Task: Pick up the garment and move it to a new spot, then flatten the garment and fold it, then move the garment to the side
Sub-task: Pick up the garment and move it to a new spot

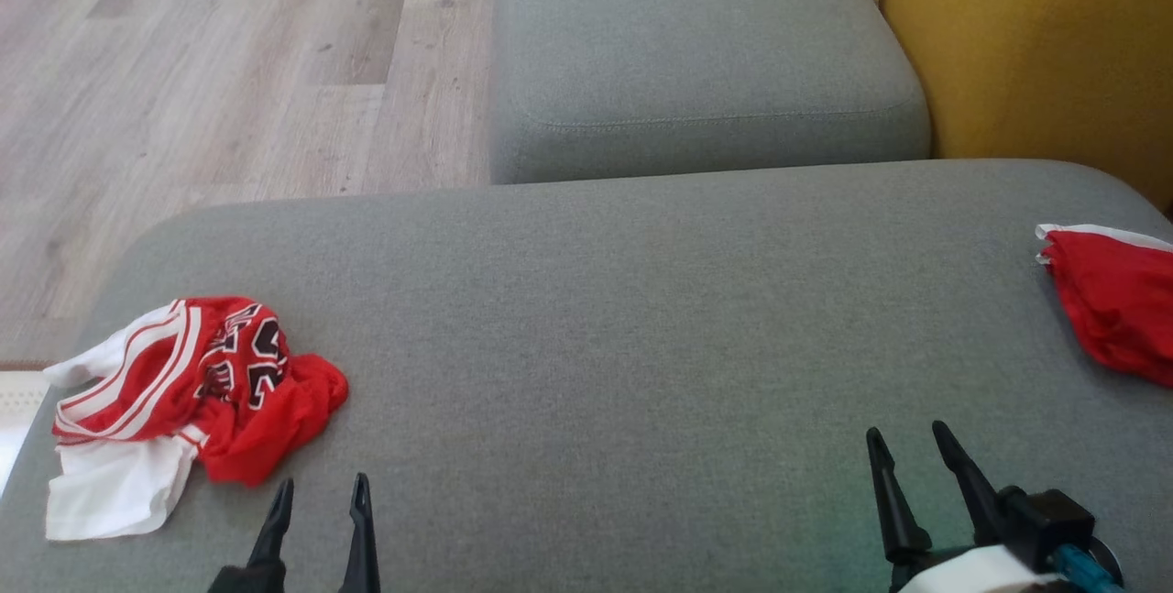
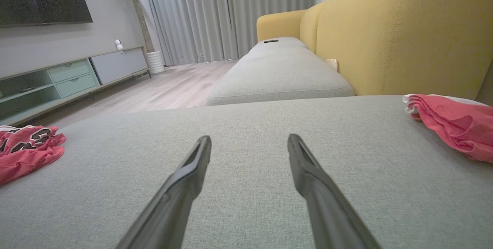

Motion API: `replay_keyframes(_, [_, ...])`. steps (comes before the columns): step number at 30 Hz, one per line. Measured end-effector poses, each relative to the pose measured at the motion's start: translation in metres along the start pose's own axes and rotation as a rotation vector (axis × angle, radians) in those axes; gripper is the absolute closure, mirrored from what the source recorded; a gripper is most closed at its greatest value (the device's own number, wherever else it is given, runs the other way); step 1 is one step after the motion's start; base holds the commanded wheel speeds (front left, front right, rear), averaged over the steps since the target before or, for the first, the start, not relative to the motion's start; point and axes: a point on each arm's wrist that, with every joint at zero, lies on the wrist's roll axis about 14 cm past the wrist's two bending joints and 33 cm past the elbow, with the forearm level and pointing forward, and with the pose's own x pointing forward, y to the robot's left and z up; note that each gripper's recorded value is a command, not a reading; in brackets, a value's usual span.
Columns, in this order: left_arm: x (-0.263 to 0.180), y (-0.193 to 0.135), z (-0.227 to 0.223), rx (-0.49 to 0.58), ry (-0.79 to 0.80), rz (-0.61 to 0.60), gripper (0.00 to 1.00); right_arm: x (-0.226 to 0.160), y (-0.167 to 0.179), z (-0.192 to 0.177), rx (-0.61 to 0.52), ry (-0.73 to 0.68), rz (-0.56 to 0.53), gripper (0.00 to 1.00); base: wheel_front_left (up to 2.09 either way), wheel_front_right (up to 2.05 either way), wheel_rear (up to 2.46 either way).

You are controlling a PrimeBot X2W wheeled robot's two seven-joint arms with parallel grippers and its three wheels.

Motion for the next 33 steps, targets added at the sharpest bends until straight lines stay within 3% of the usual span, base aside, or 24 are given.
replay_keyframes(13, [-0.01,0.02,-0.003,0.004,0.006,0.074,0.0,0.007,0.019,-0.011,-0.002,0.043,0.064,0.0,0.0,0.0,0.0])
replay_keyframes(33, [-0.069,0.104,-0.005,0.024,0.014,0.4,0.0,0.049,0.102,-0.019,-0.012,0.093,0.33,0.0,0.0,0.0,0.0])
